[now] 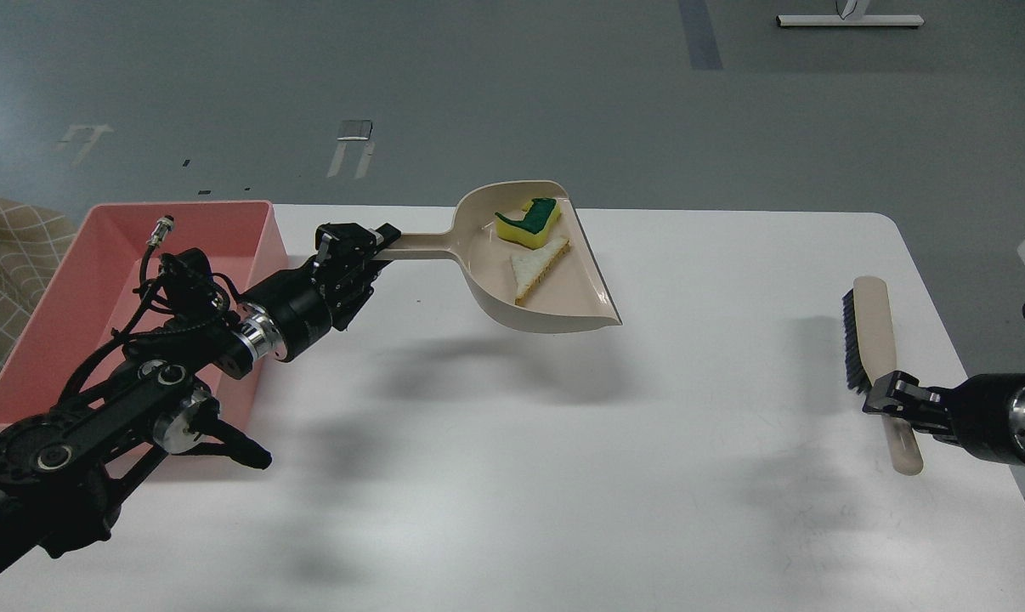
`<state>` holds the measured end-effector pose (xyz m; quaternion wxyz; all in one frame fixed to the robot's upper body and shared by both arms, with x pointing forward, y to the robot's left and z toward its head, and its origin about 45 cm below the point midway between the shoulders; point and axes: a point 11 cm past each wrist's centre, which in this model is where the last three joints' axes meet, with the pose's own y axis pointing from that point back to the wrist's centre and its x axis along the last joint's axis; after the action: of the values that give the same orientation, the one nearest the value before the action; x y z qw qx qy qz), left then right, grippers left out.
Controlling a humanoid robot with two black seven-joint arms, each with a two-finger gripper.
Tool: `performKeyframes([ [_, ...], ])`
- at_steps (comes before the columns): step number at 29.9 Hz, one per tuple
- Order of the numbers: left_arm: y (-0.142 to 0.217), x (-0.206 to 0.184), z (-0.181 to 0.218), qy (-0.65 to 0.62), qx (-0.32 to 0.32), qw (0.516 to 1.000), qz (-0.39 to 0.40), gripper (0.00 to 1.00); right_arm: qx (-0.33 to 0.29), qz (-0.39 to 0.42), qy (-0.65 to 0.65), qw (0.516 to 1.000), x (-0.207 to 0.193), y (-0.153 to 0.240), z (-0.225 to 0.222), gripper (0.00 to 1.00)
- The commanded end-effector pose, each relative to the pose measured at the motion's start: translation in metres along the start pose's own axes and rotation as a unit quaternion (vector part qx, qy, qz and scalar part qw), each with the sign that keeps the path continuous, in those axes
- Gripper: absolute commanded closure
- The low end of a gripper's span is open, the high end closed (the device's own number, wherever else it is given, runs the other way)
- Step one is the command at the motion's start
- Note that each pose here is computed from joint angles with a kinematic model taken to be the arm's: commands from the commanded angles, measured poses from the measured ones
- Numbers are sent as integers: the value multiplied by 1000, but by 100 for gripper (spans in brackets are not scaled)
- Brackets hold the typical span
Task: Sweep and dump garbage into bin
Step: 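Release the brush on the table and raise the right gripper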
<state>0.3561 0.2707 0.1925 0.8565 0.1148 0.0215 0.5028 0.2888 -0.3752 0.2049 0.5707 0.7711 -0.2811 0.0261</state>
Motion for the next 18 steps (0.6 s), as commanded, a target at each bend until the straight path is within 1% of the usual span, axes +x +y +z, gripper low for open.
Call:
performKeyframes([
  [1, 0, 0, 0, 1, -1, 1000, 1, 100, 0, 1, 3, 1000, 0, -1, -1, 100],
  [2, 0, 1, 1, 1, -1, 1000, 1, 100, -1, 4, 8, 1000, 1, -1, -1, 95],
  [3, 0, 1, 1, 1, -1, 1000, 1, 100, -3, 6, 10, 1000, 1, -1, -1, 93],
  [4, 0, 1, 1, 0, -1, 1000, 2, 100, -3, 6, 12, 1000, 1, -3, -2, 89],
  [5, 0, 1, 1, 0, -1, 1000, 2, 100, 2, 5, 11, 1000, 0, -5, -4, 81],
  [6, 0, 2, 1, 0, 0, 1000, 2, 100, 4, 4, 11, 1000, -1, -6, -6, 79],
  [7, 0, 2, 1, 0, 0, 1000, 2, 100, 6, 3, 10, 1000, -2, -8, -7, 74],
  [9, 0, 1, 1, 0, -1, 1000, 2, 100, 7, 1, 9, 1000, -2, -9, -7, 68],
  [11, 0, 1, 1, 1, -1, 1000, 2, 100, 10, -1, 9, 1000, -4, -11, -9, 65],
  [17, 0, 1, 2, 0, -2, 1000, 2, 100, 16, 1, 8, 1000, -2, -11, -13, 63],
  [18, -1, 1, 2, 0, -3, 1000, 2, 100, 18, 1, 9, 1000, -2, -10, -15, 62],
])
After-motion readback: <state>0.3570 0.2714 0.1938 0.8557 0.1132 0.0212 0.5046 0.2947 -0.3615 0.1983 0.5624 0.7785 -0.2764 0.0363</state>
